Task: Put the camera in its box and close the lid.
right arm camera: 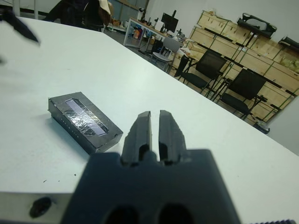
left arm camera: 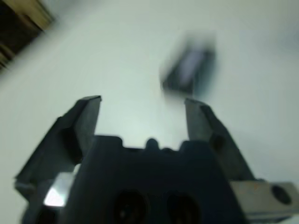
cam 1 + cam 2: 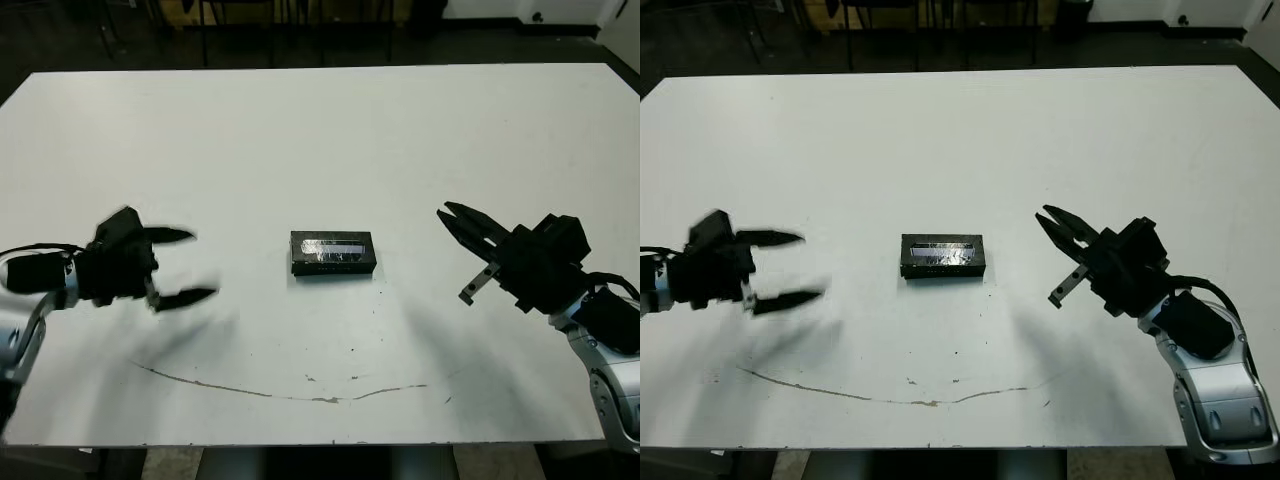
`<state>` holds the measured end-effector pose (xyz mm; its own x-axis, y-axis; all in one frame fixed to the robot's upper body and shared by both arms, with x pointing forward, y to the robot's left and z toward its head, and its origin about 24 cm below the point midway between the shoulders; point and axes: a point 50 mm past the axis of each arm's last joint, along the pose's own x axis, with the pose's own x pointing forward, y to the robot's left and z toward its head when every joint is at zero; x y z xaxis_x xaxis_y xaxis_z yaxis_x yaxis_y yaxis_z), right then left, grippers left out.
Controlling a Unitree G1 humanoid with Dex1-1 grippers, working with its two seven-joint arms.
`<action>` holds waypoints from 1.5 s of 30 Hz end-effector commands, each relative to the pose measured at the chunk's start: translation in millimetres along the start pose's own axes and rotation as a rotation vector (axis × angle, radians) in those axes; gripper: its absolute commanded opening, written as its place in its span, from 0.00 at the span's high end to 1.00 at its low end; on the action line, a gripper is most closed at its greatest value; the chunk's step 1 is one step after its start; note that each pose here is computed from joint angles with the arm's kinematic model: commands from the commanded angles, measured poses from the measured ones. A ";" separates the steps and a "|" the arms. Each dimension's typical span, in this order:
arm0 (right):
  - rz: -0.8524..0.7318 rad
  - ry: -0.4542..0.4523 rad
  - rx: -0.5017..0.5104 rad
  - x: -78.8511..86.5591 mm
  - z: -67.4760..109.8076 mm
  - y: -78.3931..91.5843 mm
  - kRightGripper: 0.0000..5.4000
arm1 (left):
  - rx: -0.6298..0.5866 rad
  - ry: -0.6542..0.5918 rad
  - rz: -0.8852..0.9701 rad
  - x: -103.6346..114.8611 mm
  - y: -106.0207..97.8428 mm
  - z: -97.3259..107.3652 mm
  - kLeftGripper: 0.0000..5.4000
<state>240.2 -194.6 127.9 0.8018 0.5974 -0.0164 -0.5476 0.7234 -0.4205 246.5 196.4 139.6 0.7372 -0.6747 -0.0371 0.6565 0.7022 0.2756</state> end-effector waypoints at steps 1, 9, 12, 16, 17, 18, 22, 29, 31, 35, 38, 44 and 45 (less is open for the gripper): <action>-0.030 0.036 0.073 -3.5 -12.5 2.5 1.00 | -0.081 -0.086 0.116 11.9 -25.3 15.6 0.37; -0.100 0.074 0.104 -2.9 -16.9 6.5 1.00 | -0.242 -0.082 0.173 68.6 -97.6 27.2 0.65; -0.124 0.080 0.107 -4.0 -17.4 7.6 1.00 | -0.256 -0.044 0.156 87.4 -115.8 19.1 0.76; -0.150 0.071 0.147 -6.2 -18.1 6.8 1.00 | -0.247 0.030 0.140 106.8 -130.7 4.5 0.91; -0.154 0.067 0.159 -6.5 -18.5 6.7 1.00 | -0.241 0.052 0.140 110.4 -133.4 1.3 0.94; -0.155 0.063 0.169 -6.6 -18.7 6.6 1.00 | -0.235 0.069 0.140 113.4 -135.7 -1.5 0.98; -0.160 0.063 0.152 -6.1 -18.4 6.1 1.00 | -0.224 0.141 0.154 123.0 -141.5 -12.8 1.00; -0.175 0.071 0.140 -5.8 -16.2 6.1 1.00 | -0.249 0.267 0.242 131.4 -134.8 -34.3 1.00; -0.173 0.076 0.147 -6.0 -15.8 5.6 1.00 | -0.240 0.291 0.264 132.3 -131.7 -39.1 1.00; -0.175 0.076 0.132 -6.8 -14.1 5.5 1.00 | -0.277 0.302 0.279 130.9 -125.2 -49.3 1.00; -0.173 0.077 0.122 -6.9 -13.5 5.6 1.00 | -0.278 0.333 0.302 127.9 -120.7 -54.4 1.00; -0.164 0.063 0.123 -6.0 -12.8 5.9 1.00 | -0.353 0.381 0.299 121.9 -122.2 -63.5 1.00; -0.164 0.062 0.123 -6.0 -12.8 5.9 1.00 | -0.361 0.387 0.293 121.2 -122.8 -64.7 1.00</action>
<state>235.8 -196.8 116.8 0.8946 0.4468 0.0041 -0.4244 0.8527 -0.3046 274.2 40.4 60.4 0.8886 -0.3742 -0.2652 0.3953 0.9181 0.0291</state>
